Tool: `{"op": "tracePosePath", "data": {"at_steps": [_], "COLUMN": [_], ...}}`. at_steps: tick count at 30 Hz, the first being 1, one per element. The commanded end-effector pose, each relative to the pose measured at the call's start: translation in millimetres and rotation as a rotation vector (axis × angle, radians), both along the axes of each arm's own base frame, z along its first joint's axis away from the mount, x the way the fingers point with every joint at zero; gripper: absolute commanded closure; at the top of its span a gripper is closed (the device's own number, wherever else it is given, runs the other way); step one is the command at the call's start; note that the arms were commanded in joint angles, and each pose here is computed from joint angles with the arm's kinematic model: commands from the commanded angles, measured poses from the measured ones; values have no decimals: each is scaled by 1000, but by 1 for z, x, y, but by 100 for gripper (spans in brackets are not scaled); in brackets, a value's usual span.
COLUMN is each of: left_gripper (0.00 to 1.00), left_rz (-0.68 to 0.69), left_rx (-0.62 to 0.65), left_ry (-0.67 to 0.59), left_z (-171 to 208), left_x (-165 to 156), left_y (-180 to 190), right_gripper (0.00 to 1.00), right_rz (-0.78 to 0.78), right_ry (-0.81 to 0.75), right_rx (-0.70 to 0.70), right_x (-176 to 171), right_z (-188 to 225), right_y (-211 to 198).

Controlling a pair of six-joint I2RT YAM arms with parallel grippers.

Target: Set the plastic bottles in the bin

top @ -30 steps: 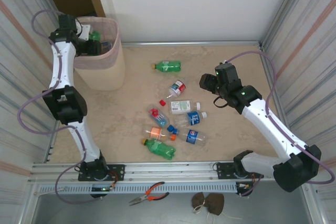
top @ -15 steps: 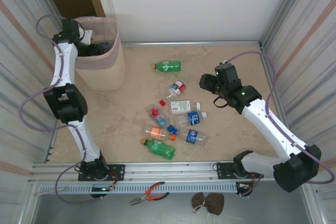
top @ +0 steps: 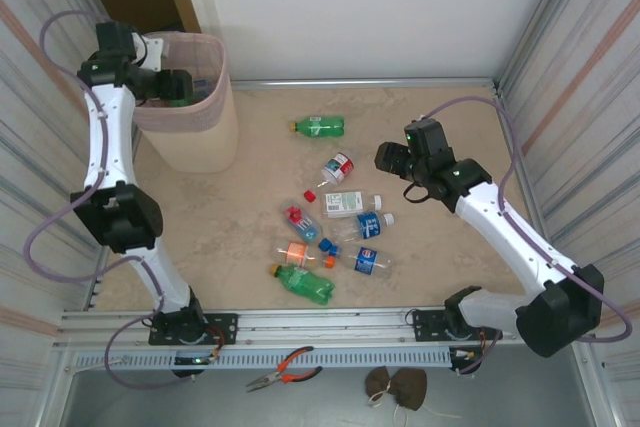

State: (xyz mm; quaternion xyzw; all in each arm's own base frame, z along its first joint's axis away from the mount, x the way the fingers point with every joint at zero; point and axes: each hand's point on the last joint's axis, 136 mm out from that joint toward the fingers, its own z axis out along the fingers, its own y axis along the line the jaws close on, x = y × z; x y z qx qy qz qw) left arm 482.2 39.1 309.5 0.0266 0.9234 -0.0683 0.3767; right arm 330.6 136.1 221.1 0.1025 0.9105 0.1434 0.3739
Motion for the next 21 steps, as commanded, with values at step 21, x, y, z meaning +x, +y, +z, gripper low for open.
{"op": "tracePosePath", "data": {"at_steps": [21], "left_gripper": [27], "left_rz": [-254], "left_rx": [-235], "left_ry": [-191], "left_z": [79], "left_x": [-108], "left_y": [-123], "right_gripper": [22], "right_rz": [832], "right_ry": [-234], "right_rx": [-198], "right_x": [152], "right_z": [-31], "right_y": [95]}}
